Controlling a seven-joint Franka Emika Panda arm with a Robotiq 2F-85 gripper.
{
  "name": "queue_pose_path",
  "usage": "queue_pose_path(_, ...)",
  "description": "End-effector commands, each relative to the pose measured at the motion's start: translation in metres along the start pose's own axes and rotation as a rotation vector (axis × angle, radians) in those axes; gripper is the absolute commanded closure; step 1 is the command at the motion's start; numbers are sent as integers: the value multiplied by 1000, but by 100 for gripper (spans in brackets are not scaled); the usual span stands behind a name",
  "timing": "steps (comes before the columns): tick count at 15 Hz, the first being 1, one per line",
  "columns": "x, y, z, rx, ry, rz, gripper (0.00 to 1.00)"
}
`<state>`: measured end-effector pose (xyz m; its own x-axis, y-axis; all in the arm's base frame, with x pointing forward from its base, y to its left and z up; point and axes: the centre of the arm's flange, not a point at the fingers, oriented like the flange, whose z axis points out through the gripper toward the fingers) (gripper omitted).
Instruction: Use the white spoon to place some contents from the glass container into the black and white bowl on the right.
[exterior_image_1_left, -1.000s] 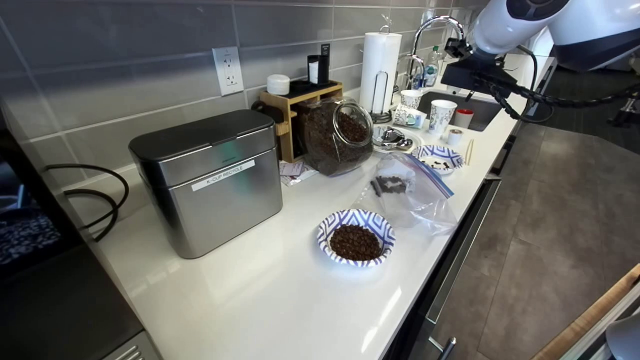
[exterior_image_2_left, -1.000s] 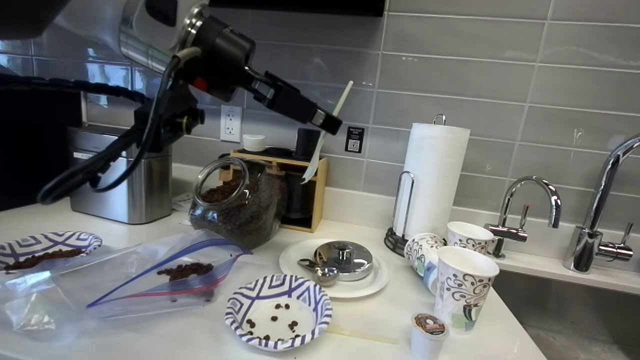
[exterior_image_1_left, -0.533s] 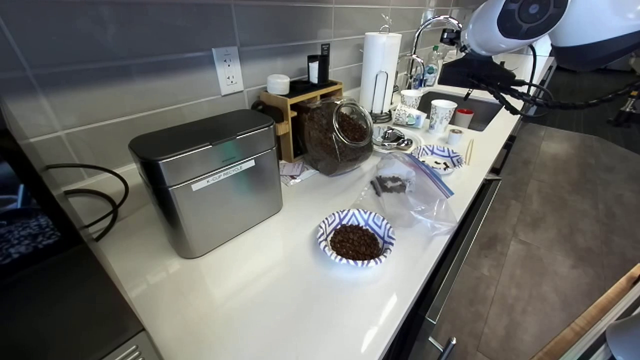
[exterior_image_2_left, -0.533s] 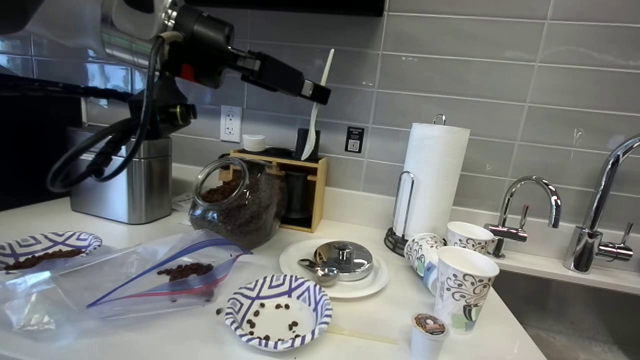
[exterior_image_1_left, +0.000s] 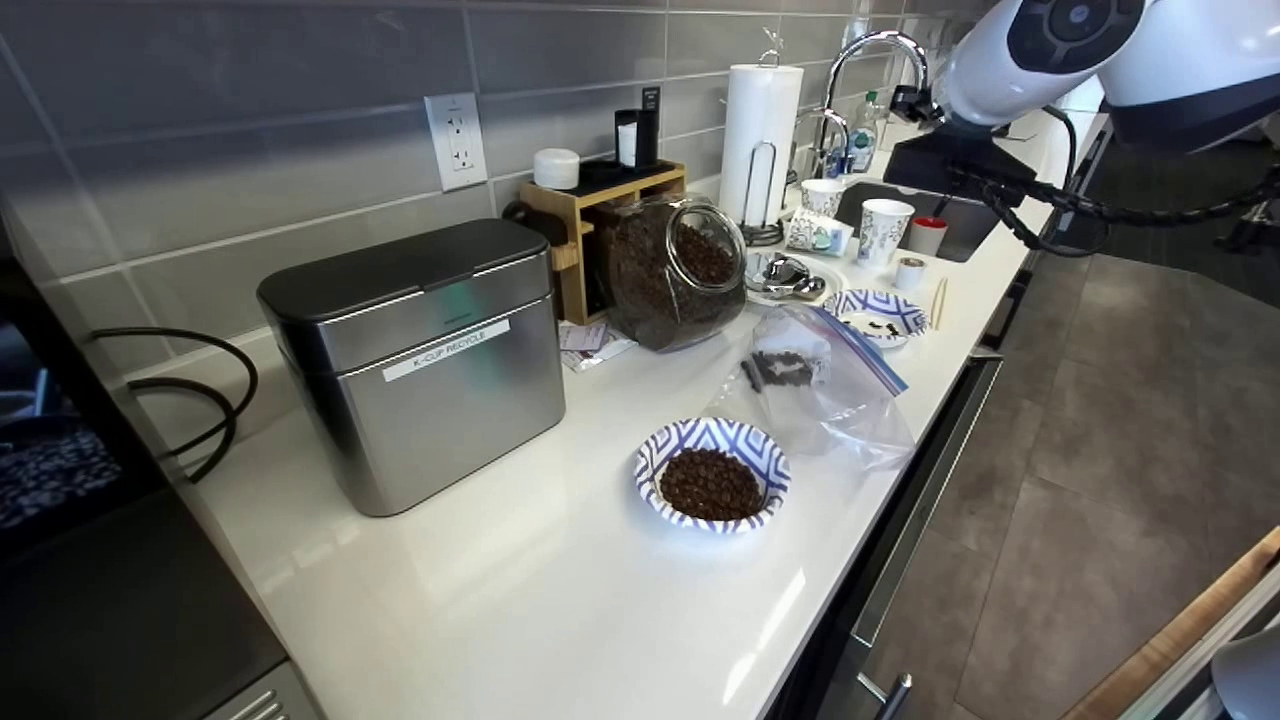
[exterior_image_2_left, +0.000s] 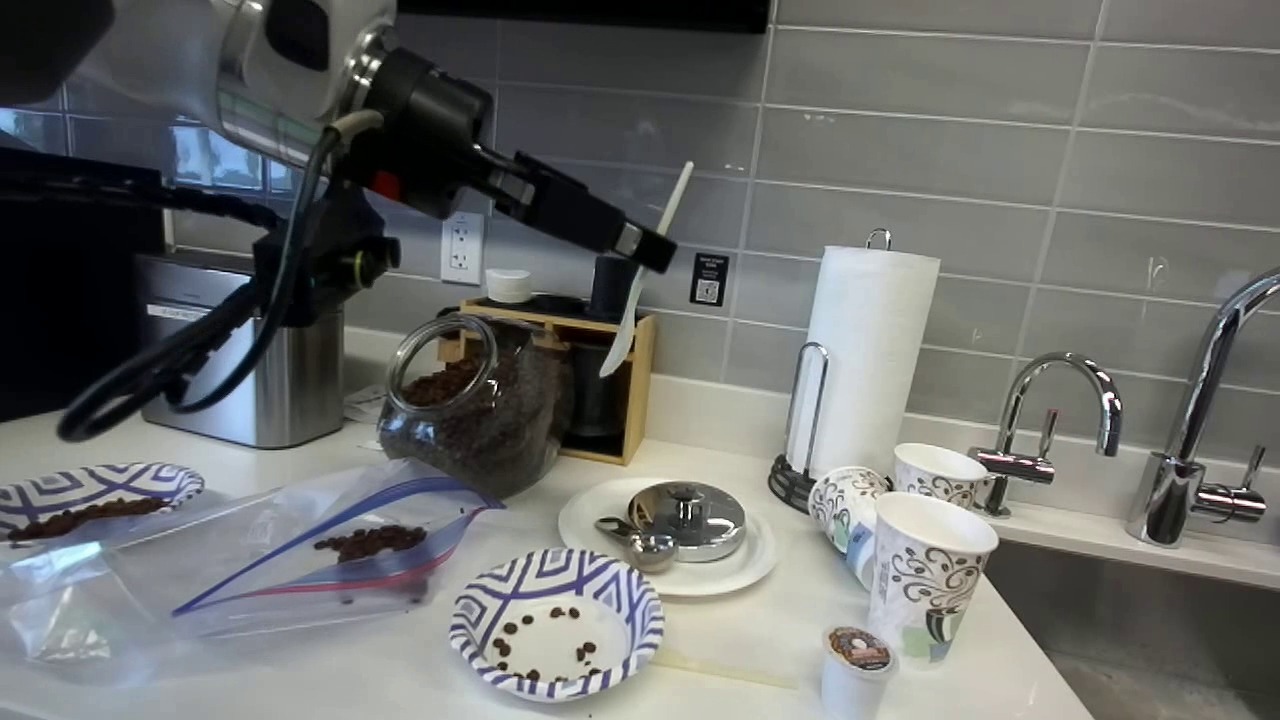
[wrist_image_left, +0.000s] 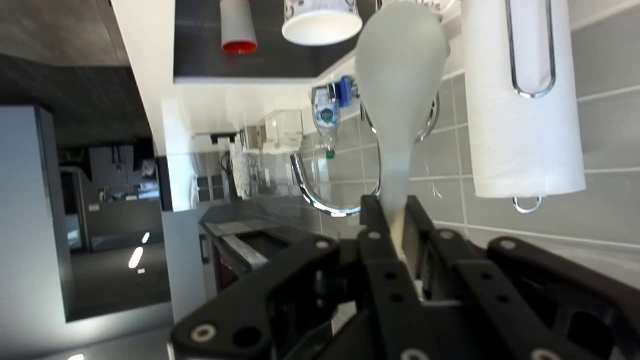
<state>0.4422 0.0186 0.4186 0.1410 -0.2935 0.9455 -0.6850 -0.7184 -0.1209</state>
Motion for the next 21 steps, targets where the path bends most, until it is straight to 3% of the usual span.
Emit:
queue_pose_path(1, -4, 15, 23, -4, -169, 110, 97)
queue_pose_path(11, -6, 32, 64, -89, -510, 502, 97)
queue_pose_path(21, -15, 20, 109, -275, -681, 774, 97)
